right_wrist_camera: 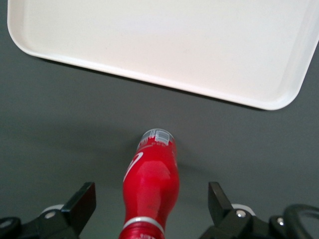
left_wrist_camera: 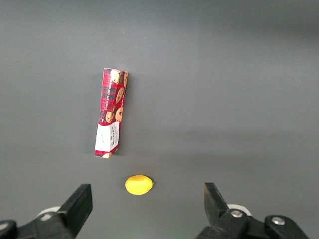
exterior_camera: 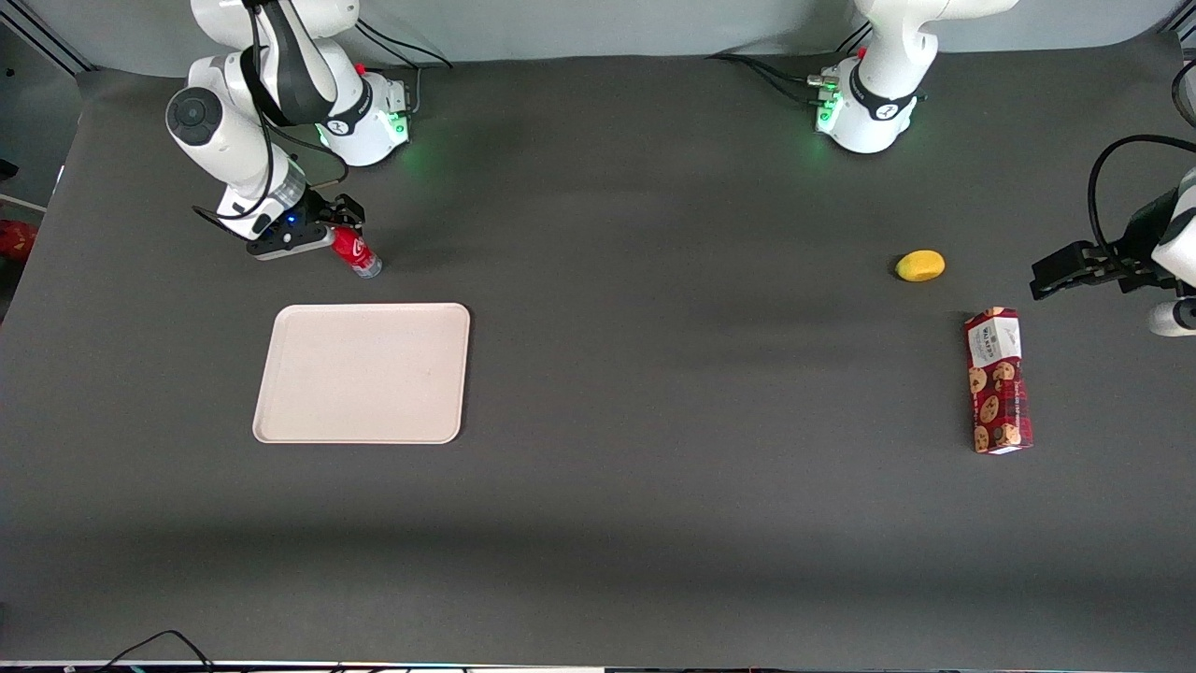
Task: Place coke bottle on tray
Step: 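Lift the red bottle with the right gripper off the table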
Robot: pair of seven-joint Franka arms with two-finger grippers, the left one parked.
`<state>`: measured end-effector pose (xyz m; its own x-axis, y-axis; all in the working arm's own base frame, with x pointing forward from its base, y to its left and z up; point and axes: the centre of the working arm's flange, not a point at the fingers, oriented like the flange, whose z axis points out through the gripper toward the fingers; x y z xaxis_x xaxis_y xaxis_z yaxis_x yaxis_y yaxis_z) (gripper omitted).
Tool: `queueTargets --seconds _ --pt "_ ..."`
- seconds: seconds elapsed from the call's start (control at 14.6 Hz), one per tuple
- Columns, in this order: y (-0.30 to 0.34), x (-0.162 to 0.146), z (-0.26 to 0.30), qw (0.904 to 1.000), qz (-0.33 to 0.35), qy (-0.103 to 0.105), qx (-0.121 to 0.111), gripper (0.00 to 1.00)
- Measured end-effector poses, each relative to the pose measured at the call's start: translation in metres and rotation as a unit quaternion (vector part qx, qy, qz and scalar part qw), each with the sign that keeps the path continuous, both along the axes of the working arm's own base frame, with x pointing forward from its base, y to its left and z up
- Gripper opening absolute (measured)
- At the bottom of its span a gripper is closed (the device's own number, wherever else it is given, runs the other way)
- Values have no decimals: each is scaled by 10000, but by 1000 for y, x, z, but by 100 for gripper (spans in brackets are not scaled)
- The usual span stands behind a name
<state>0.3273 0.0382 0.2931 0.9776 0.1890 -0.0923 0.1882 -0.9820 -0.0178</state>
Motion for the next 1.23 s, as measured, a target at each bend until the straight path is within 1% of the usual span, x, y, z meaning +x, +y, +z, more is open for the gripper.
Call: queueTargets --seconds 0.14,0.27,0.41,0.48,0.55,0.61,0.68,0.82,0.89,1.23 --pt "-1 -2 -1 9999 -63 90 -8 100" --pt "-1 -2 -1 9999 -75 97 -9 100" --pt "-1 -2 -1 9999 -81 97 -8 96" --pt "-1 -2 -1 9999 -83 97 -8 96" --pt "-1 -2 -1 9999 -84 97 -8 91" --pt "-1 -2 -1 9999 -86 97 -8 84" --pt "-1 -2 -1 9999 -89 97 -8 68" --pt "0 -2 0 9999 -96 85 1 48" --pt "0 -1 0 9999 -97 77 4 45" --pt "0 -1 1 9999 -87 98 -1 45"
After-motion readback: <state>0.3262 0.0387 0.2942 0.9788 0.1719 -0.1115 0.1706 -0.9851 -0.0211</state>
